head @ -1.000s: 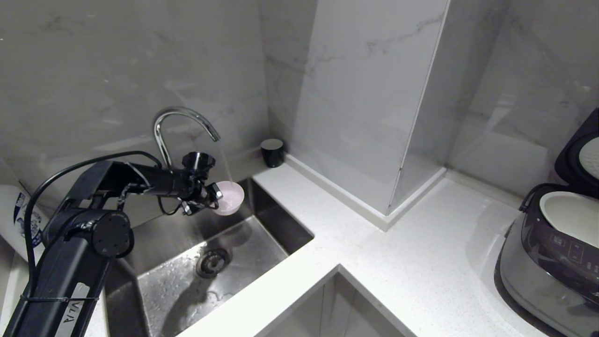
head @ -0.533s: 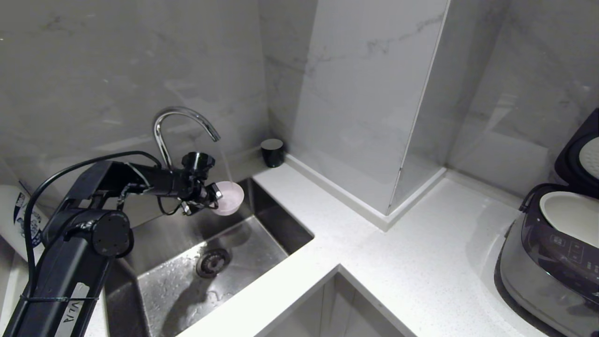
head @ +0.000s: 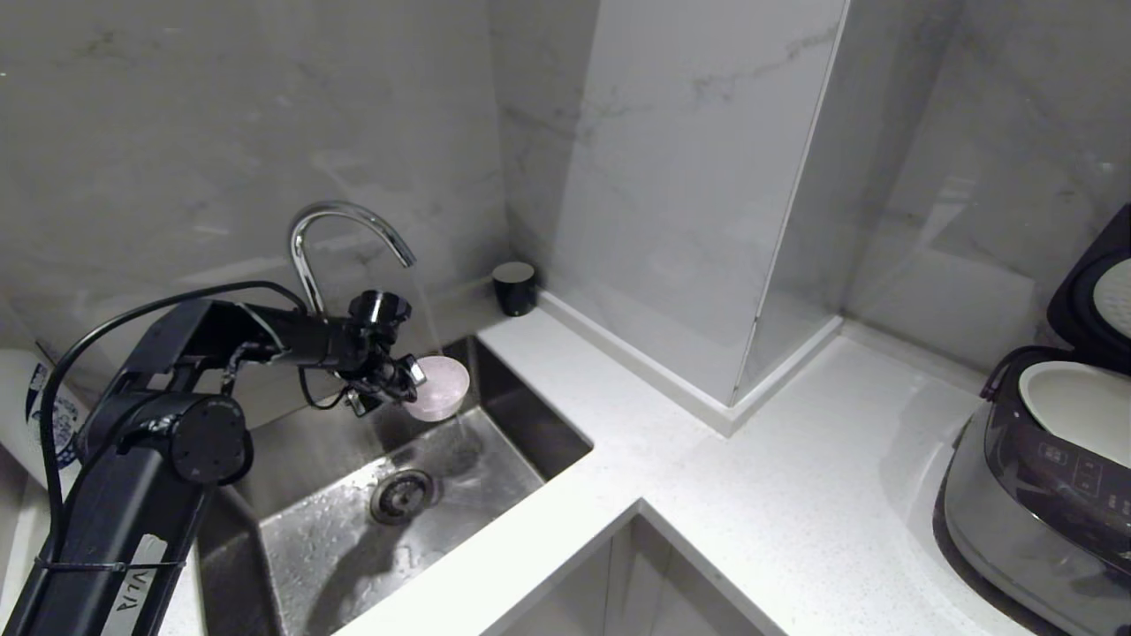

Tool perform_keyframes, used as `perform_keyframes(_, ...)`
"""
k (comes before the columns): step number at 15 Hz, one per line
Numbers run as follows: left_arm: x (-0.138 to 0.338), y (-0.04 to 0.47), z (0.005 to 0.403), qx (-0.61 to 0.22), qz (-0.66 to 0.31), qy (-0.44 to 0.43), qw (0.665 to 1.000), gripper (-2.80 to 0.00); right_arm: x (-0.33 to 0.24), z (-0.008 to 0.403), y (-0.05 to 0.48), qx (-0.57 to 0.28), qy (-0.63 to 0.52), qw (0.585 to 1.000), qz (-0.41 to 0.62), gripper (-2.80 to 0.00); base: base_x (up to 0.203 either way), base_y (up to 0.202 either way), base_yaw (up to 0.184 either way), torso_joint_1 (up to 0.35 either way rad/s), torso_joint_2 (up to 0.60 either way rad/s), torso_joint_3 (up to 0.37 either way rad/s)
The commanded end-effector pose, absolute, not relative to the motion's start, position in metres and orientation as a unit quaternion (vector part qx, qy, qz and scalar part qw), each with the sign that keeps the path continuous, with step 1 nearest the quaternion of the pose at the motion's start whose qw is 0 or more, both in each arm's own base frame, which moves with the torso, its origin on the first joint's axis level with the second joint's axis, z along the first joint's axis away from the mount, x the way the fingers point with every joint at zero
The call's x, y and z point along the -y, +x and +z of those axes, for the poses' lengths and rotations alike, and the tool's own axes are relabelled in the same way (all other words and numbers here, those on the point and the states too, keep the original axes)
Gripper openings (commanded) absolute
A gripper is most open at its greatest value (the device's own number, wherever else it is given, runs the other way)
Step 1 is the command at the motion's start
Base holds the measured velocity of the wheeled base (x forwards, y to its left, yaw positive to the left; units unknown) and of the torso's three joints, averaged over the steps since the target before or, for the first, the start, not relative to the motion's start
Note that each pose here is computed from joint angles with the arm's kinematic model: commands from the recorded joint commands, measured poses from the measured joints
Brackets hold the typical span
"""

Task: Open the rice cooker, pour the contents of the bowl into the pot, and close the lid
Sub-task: Fill a bowl with water from the tap

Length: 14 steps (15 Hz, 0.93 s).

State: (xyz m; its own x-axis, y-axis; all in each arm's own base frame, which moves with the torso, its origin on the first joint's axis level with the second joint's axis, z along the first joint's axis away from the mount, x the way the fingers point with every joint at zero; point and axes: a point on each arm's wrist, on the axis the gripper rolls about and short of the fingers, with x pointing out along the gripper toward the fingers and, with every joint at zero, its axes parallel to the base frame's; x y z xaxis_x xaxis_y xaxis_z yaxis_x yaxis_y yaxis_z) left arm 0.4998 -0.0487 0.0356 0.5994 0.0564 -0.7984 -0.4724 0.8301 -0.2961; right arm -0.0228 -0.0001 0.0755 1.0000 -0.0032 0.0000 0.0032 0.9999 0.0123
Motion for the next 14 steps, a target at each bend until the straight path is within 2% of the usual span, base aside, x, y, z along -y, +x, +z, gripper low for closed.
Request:
perform_keyframes(1, 0.050, 0.495, 0.040, -0.432, 0.147, -0.257, 0.852, -2.80, 0.000, 0.075, -0.023, 0.000, 0.006, 1.000, -0.002, -2.80, 0.000, 0.000, 0.000, 0.000, 0.00, 0.000)
perform_keyframes(6, 0.060, 0.482, 0.054, -0.451, 0.131, -0.257, 0.845, -2.80, 0.000, 0.075, -0.023, 0.000, 0.006, 1.000, -0.002, -2.80, 0.000, 0.000, 0.000, 0.000, 0.00, 0.000)
perform_keyframes(14, 0.129, 0.458, 0.066, -0.469, 0.069, -0.223, 0.852, -2.80, 0.000, 0.075, -0.023, 0.000, 0.006, 1.000, -0.002, -2.80, 0.000, 0.000, 0.000, 0.000, 0.00, 0.000)
